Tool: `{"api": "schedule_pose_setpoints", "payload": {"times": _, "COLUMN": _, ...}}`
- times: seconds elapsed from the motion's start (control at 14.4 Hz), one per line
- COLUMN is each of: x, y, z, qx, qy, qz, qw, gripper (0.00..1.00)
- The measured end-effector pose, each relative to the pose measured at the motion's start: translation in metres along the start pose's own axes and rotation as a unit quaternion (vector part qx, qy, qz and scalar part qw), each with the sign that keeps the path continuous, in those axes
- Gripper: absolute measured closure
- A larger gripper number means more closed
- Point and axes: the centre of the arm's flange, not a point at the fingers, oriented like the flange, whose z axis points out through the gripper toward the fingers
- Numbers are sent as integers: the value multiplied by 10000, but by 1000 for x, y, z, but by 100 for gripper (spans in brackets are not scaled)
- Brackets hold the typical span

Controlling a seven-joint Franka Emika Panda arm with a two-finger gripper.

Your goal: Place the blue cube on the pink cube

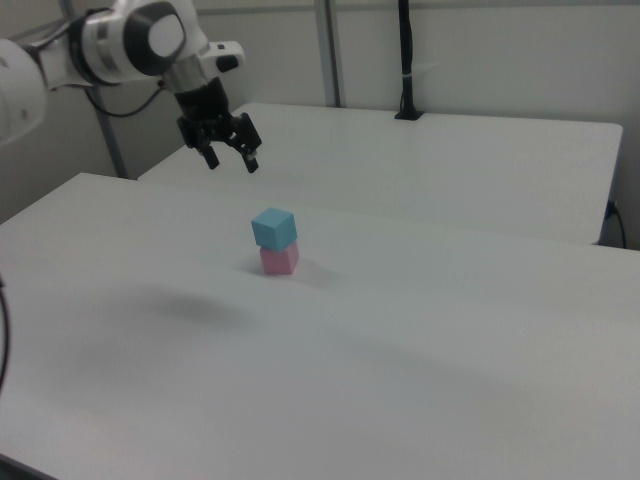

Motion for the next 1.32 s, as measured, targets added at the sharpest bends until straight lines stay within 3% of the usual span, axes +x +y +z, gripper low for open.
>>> {"api": "schedule_pose_setpoints", "payload": {"times": 0.28, "x": -71, "y": 21, "z": -41, "qx": -140, "qy": -641, "qz": 80, "qw": 9978, "gripper": 0}}
{"api": "schedule_pose_setpoints", "payload": {"times": 0.49, "x": -102, "y": 23, "z": -53, "qx": -93, "qy": -1016, "qz": 15, "qw": 9948, "gripper": 0}}
{"api": "schedule_pose_setpoints", "payload": {"times": 0.84, "x": -120, "y": 19, "z": -32, "qx": -45, "qy": -1319, "qz": -82, "qw": 9912, "gripper": 0}}
{"api": "schedule_pose_setpoints", "payload": {"times": 1.11, "x": -113, "y": 25, "z": -22, "qx": 16, "qy": -1073, "qz": -133, "qw": 9941, "gripper": 0}}
{"api": "schedule_pose_setpoints", "payload": {"times": 1.32, "x": -113, "y": 28, "z": -22, "qx": 262, "qy": -1087, "qz": -38, "qw": 9937, "gripper": 0}}
